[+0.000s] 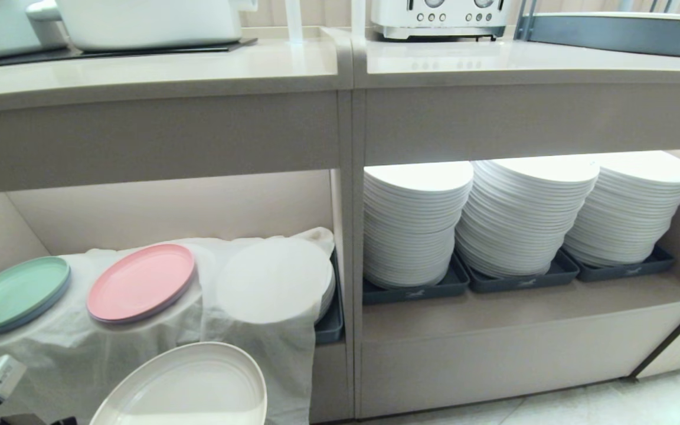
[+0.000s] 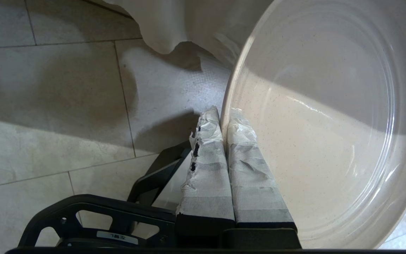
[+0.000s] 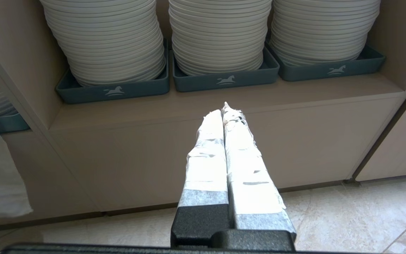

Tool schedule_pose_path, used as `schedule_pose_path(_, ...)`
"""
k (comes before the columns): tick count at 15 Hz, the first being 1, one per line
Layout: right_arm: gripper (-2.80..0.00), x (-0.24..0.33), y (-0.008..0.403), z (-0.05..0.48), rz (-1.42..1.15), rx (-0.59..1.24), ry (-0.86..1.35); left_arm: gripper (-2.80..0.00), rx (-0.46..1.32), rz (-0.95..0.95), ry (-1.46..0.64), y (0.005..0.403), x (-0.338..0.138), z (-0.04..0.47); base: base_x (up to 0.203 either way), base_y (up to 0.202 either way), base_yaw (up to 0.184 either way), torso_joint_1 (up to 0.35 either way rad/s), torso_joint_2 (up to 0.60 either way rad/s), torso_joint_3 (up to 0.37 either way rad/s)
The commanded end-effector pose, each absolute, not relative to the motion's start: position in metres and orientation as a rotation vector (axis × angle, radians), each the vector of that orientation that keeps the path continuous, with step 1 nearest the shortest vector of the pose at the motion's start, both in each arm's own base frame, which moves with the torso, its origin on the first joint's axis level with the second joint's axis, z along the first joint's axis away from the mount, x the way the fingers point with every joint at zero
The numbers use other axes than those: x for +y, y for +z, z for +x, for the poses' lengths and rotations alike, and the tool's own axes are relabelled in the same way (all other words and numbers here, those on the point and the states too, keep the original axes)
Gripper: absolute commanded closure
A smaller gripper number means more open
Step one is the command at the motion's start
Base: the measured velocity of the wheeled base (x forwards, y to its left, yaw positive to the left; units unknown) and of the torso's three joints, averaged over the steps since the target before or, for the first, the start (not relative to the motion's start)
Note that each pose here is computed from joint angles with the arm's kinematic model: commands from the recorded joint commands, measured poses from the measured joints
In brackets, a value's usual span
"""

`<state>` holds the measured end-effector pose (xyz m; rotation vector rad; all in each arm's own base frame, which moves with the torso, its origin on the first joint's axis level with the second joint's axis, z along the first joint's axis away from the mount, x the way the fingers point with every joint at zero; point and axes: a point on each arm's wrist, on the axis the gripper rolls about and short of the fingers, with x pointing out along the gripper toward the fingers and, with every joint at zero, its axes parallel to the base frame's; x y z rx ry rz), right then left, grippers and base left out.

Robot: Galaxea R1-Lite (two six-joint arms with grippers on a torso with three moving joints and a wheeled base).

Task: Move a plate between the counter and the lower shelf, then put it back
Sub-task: Put the plate

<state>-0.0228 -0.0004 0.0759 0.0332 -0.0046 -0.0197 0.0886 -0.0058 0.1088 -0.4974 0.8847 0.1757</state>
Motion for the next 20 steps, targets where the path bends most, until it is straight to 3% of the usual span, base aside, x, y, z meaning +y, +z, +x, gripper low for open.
schedule_pose_path(1,0.0,-0.0004,0.076,-0.0228,0.034,-0.005,-0.02,0.0,0.89,-0.5,0.178,0.1083,-0.0059,0.0892,0.0,0.0,0.0,0.0,0.0,0.0)
schedule_pose_path(5,0.0,-0.0004,0.076,-0.0228,0.032,-0.005,-0.02,0.0,0.893,-0.5,0.179,0.1078,-0.0059,0.0892,0.0,0.0,0.0,0.0,0.0,0.0)
schedule_pose_path(9,0.0,-0.0004,0.076,-0.0228,0.032,-0.005,-0.02,0.0,0.899,-0.502,0.179,0.1071,-0.0059,0.0893,0.0,0.0,0.0,0.042,-0.21,-0.23)
schedule_pose_path(20,0.0,-0.0004,0.076,-0.0228,0.032,-0.005,-0.02,0.0,0.916,-0.502,0.185,0.103,-0.0058,0.0874,0.0,0.0,0.0,0.183,-0.5,-0.29)
